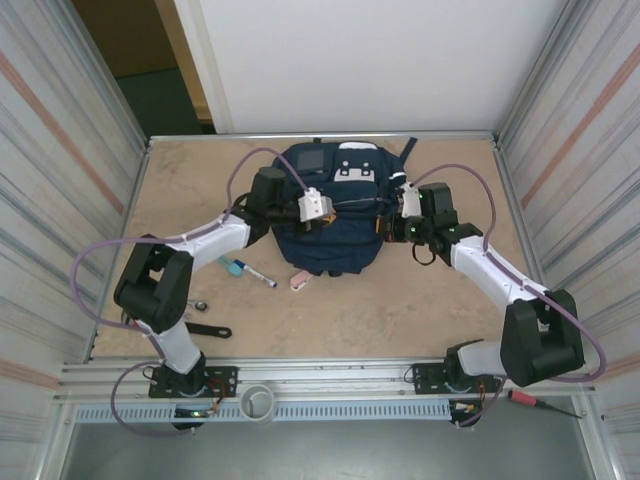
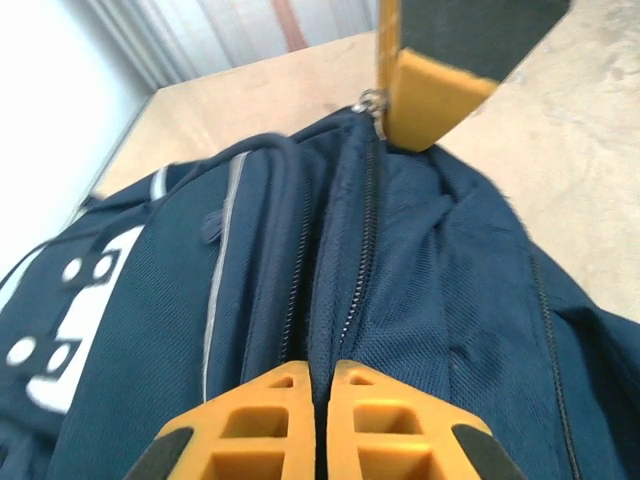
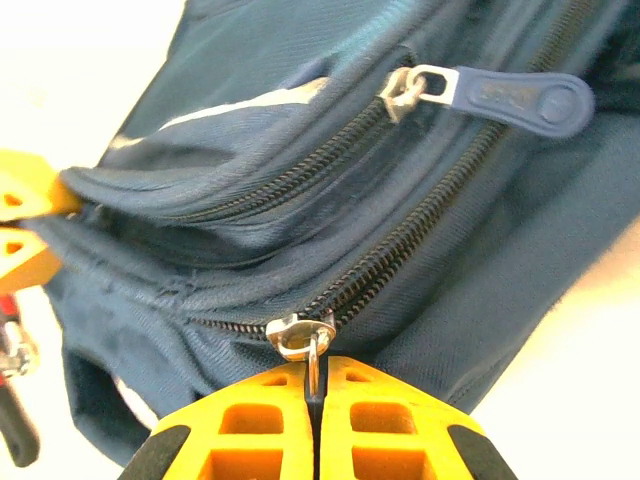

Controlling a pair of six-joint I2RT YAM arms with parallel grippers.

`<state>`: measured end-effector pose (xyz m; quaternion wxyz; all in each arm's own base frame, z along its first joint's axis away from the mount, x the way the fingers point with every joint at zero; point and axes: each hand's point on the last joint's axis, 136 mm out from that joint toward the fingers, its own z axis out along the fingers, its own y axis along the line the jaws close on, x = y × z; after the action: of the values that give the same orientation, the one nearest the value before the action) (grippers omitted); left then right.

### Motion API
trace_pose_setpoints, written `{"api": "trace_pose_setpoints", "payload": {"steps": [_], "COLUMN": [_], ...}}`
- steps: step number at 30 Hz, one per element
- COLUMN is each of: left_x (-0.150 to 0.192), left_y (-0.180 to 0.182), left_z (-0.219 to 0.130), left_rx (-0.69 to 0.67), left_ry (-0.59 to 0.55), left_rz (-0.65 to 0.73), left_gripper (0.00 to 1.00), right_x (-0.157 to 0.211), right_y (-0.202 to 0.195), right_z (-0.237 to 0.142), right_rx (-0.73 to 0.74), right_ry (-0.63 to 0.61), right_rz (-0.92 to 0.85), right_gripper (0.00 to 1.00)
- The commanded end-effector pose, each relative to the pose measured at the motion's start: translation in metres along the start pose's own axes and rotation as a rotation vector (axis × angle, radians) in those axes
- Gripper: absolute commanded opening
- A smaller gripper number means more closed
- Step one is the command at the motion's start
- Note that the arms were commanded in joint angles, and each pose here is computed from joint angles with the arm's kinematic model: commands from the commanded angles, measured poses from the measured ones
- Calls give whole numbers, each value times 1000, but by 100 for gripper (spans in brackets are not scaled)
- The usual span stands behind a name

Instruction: Pack books, pencil case, and school supplies into a backpack

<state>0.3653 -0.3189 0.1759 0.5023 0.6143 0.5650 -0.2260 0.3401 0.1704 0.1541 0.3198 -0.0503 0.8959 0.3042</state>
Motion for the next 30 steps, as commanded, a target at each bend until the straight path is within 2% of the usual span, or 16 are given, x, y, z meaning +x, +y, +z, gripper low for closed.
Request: {"api": "trace_pose_setpoints", "payload": {"steps": [1, 2, 3, 5, 9, 12, 17, 19, 20, 22, 26, 27, 30], "left_x": [29, 35, 37, 32, 10, -2, -8, -6, -5, -2, 0, 0, -1], "left_y": [61, 61, 58, 46, 6, -15, -30, -33, -33, -31, -20, -14, -3], "left_z": [-45, -48, -51, -52, -38, -20, 12, 21, 24, 27, 15, 8, -14], "left_rx": [-274, -286, -288, -269, -174, -107, -30, -7, 2, 0, 0, -10, -28], "left_ry": [161, 194, 209, 214, 207, 217, 249, 262, 264, 266, 217, 189, 96], "left_rz": [-29, -48, -61, -67, 17, 67, 119, 120, 119, 119, 100, 86, 42], "left_gripper": [8, 10, 17, 35, 58, 62, 63, 60, 55, 41, 3, 0, 0], "right_x": [-13, -15, -16, -17, -17, -15, -9, -8, -7, -4, 4, 6, 10], "right_y": [-13, -6, 2, 15, 39, 52, 65, 67, 68, 64, 31, 19, -19], "right_z": [-2, 0, 3, 7, 15, 19, 21, 19, 18, 17, 14, 14, 16], "right_rx": [83, 58, 35, -3, -78, -109, -139, -150, -154, -144, -78, -53, 32], "right_ry": [-35, -38, -39, -38, -37, -28, -13, -14, -13, -8, 15, 27, 64], "right_rz": [51, 43, 34, 17, -6, -24, -43, -44, -44, -46, -4, 15, 84], "right_gripper": [0, 0, 0, 0, 0, 0, 0, 0, 0, 0, 0, 0, 0]}}
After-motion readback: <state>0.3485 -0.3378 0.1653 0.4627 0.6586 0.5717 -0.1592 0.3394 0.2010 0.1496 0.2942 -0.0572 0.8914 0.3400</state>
